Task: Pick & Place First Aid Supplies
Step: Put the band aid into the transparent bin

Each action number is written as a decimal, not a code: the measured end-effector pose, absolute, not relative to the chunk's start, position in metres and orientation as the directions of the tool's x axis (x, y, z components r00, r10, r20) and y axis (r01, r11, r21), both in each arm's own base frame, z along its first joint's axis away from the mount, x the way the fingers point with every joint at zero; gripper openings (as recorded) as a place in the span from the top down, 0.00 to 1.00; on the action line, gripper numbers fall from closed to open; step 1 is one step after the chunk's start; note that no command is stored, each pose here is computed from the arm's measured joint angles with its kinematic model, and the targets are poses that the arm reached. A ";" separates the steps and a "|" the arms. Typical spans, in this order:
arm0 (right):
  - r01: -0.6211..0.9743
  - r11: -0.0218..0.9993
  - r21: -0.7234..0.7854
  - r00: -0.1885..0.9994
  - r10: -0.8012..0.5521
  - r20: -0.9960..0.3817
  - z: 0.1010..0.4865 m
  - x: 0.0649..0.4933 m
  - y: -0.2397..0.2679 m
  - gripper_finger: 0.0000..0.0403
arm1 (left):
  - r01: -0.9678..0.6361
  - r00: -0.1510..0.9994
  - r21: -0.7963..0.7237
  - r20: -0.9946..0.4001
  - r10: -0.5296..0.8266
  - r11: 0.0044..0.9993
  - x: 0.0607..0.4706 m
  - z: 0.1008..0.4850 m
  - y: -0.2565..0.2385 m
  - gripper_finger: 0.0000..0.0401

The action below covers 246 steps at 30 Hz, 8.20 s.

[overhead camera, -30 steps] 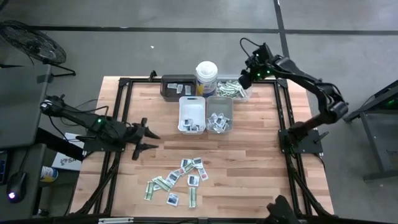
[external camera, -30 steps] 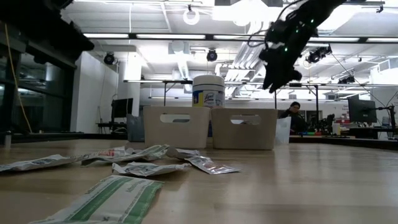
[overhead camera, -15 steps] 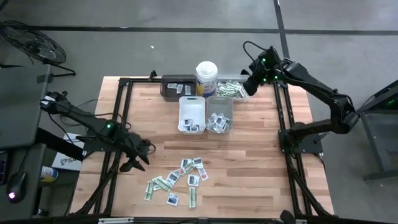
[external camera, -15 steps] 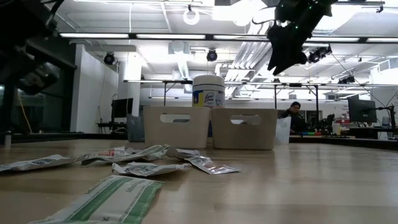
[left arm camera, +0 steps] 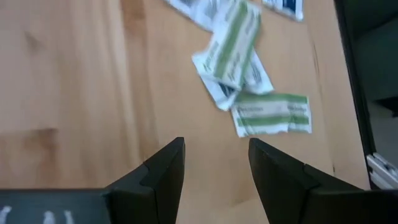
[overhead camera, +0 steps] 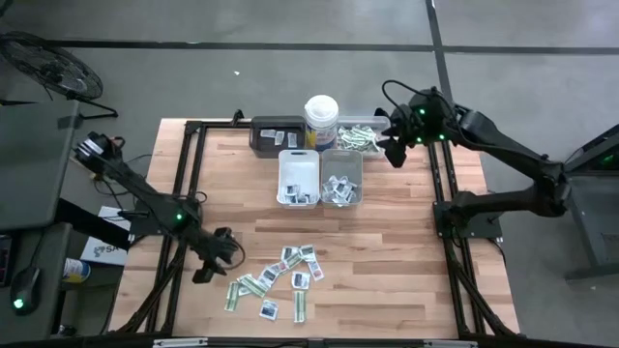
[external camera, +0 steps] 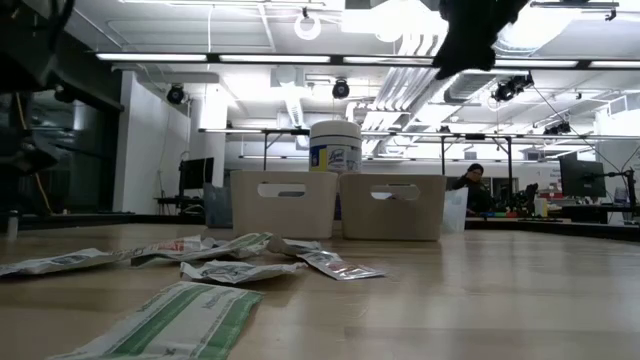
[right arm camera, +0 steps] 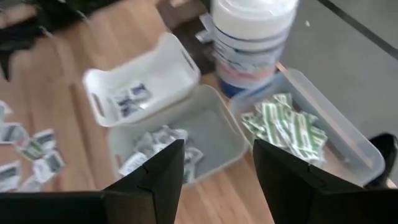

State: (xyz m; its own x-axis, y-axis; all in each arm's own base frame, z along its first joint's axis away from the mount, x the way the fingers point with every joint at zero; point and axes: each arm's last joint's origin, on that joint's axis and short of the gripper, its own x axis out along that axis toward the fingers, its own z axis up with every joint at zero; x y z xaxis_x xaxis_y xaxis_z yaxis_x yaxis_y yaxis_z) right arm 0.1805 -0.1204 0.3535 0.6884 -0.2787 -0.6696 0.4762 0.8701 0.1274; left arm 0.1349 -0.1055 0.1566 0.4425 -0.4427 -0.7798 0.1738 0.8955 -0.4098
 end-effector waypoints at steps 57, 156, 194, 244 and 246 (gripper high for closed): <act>0.178 0.962 0.206 0.751 0.003 -0.660 0.364 0.193 0.005 0.54 | 0.060 0.247 -0.066 -0.966 -0.078 0.996 0.157 0.113 -0.192 0.64; 0.212 0.974 0.083 0.960 -0.191 -0.206 0.357 0.311 0.039 1.00 | -0.452 0.810 0.407 -0.185 0.556 0.794 0.300 0.394 -0.082 0.94; 0.467 0.884 -0.015 0.599 -0.329 -0.730 0.335 0.219 -0.104 1.00 | -0.489 0.616 0.494 -0.389 0.685 0.719 0.175 0.391 -0.036 0.61; 0.643 0.750 0.157 0.406 -0.160 -0.900 0.194 0.223 -0.265 0.79 | -0.192 0.919 0.046 -0.343 0.196 0.980 0.116 0.277 -0.026 0.61; 0.656 0.738 0.158 0.408 -0.170 -0.897 0.197 0.222 -0.264 0.73 | -0.184 0.920 0.047 -0.344 0.189 0.982 0.116 0.277 -0.026 0.61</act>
